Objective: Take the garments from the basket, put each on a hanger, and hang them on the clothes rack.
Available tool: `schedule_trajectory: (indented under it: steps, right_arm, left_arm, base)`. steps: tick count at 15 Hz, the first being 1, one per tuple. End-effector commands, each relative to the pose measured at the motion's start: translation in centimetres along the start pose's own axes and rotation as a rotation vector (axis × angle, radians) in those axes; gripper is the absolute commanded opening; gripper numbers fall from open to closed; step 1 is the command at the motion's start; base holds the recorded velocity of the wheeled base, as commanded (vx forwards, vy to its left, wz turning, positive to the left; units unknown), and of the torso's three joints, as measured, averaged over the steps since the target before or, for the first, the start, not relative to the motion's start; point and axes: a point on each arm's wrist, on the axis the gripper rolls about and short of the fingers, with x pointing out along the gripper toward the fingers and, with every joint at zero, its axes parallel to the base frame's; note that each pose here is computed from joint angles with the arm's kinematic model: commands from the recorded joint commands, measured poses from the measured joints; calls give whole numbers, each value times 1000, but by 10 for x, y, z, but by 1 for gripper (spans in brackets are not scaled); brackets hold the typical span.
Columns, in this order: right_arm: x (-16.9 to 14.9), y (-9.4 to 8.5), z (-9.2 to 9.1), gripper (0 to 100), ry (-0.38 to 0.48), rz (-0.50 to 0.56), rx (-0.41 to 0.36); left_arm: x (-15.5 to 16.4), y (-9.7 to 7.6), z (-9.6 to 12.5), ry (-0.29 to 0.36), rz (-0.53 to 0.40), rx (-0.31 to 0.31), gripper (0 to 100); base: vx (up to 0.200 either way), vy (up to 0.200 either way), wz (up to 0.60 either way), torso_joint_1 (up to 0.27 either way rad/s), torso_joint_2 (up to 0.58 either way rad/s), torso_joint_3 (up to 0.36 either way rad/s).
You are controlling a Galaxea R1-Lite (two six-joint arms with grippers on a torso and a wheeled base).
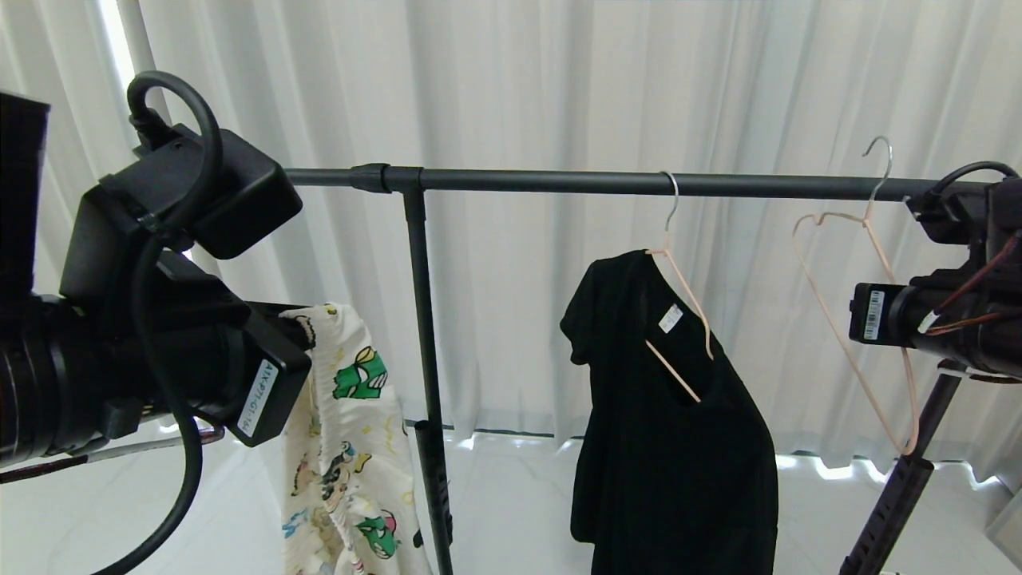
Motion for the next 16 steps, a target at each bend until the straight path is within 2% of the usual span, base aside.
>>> schedule_trajectory:
  steps: [1,6,11,14,16]
  right_arm:
    - [-22,-8,-6,0,-43,49,-25]
    - [-59,-23,-17,0,-90,131,-37]
    - [-79,-33,-34,0,-94,188,-112]
    - [-81,-31,-34,0,-99,207,-119]
    - [-87,-28,-35,0,-108,264,-124]
  left_arm:
    - [0,0,1,-13,2,-2,0]
    - [3,-2,-1,-28,5,-5,0]
    - [3,-2,-1,-30,4,-3,0]
    - [3,-4,-1,-32,-4,1,0]
    - [3,-5,-1,-32,-8,4,0]
  base:
    - [0,0,0,0,0,0]
    - [0,0,0,0,0,0]
    - [-200,0,0,6,2,0]
    - [-200,0,0,-4,-2,6]
    - [-200,0,0,-2,0,2]
